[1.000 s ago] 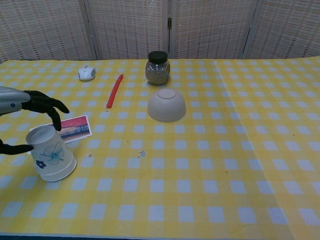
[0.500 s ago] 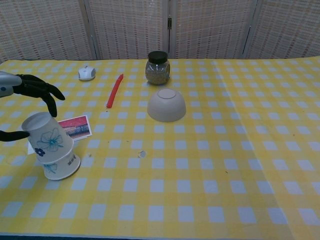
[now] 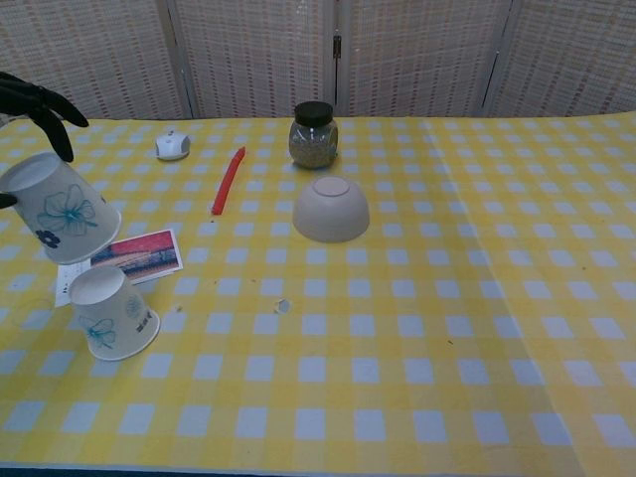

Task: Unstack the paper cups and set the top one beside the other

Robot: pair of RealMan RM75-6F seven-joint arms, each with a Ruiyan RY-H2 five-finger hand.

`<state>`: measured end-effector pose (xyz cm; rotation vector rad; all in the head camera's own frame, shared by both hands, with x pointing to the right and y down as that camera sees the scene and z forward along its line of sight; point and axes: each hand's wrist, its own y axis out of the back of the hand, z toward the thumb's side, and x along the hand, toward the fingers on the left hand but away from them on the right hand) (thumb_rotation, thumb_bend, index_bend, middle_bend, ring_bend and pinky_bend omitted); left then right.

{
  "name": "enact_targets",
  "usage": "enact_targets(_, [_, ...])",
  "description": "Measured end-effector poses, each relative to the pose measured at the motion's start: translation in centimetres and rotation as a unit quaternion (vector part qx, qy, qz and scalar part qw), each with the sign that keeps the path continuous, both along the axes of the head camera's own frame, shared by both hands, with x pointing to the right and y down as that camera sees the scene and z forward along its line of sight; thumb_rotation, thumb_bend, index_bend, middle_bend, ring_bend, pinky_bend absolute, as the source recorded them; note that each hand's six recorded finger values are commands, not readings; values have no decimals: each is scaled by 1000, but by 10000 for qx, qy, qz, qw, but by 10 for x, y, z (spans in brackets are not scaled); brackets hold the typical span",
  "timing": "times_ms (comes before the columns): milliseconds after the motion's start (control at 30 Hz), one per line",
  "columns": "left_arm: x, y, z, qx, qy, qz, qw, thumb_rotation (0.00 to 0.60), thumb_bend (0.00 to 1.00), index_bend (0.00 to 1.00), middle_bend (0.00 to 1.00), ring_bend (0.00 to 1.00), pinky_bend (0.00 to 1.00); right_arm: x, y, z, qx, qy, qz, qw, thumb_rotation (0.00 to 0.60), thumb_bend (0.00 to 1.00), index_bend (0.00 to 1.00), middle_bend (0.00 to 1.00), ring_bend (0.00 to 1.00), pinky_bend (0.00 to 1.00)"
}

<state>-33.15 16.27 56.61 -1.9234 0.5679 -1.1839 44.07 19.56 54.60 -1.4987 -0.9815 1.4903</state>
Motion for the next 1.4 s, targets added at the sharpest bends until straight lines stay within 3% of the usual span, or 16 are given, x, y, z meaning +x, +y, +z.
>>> enact_targets(200, [-8, 4, -4, 1, -99, -52, 9999, 600, 412, 416, 182, 214, 64, -1, 0, 0, -11, -4, -18, 10000, 600, 293, 0, 0, 93, 0])
enact_targets(533, [-24, 26, 21, -229, -724, 5, 9971, 600, 411, 417, 182, 216, 63, -2, 1, -1, -6, 8, -35, 10000, 600, 293, 0, 0, 95, 0])
enact_targets(933, [-23, 49, 47, -485, -820, 50, 9954, 600, 412, 417, 182, 218, 65, -2, 3, 1, -60, -1, -31, 10000, 600, 293, 0, 0, 92, 0])
enact_targets(1400, [-21, 58, 64, -332, -831, 9, 9960, 600, 411, 412, 182, 220, 68, 0, 5, 0, -74, 12, 16, 10000, 600, 293, 0, 0, 93, 0])
